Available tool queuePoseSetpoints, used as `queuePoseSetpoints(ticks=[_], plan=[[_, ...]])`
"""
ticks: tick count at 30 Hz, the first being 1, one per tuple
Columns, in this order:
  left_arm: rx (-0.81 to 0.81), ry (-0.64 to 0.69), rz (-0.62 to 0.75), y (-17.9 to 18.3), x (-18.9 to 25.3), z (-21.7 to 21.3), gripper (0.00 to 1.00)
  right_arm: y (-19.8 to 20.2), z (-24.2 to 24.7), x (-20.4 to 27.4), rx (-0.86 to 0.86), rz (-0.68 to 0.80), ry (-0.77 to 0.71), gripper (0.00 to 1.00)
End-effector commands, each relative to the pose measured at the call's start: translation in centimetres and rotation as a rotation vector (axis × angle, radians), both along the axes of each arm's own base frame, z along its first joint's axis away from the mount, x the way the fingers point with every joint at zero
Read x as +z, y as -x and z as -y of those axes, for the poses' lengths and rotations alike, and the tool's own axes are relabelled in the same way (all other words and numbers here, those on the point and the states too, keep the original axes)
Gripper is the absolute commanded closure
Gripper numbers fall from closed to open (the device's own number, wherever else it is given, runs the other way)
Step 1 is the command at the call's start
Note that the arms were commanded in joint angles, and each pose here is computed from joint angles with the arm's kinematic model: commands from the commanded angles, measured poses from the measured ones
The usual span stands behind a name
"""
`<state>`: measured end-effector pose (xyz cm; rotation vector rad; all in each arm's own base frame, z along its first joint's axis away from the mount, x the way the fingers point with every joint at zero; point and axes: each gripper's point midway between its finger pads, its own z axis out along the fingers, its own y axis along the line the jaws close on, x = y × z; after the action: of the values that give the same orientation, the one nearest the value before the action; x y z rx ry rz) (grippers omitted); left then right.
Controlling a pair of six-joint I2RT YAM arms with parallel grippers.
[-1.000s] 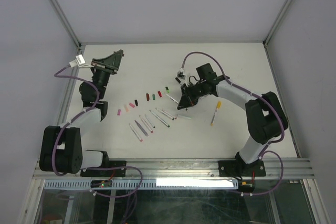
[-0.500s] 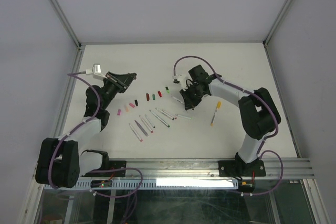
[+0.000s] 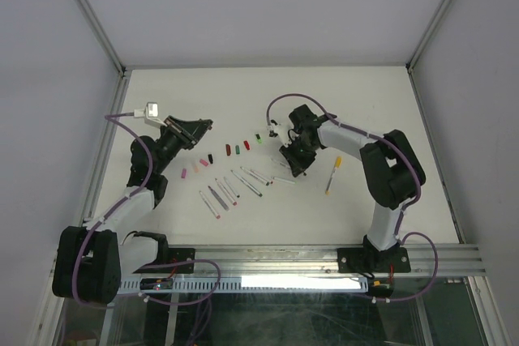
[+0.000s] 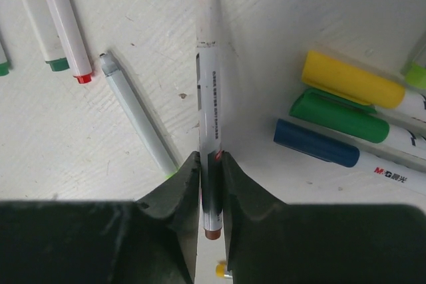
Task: Open the pen caps
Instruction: Place the pen at the center of the board.
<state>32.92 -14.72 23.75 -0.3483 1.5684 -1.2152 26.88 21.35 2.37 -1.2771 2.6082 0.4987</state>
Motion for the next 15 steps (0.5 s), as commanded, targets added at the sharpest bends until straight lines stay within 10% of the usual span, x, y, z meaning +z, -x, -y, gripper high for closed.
queuePoseSetpoints(ticks=[1,15], plan=[[-0.058,-0.008,0.046,0.9,1.0,1.3,0.96,-0.8,0.0,0.2,0.015,0.017,0.026,0.78],[-0.124,-0.06,-0.069,-0.2,-2.6,6.7,0.93,-1.4,-0.8,2.0,0.006,0.053,-0.034,0.65]])
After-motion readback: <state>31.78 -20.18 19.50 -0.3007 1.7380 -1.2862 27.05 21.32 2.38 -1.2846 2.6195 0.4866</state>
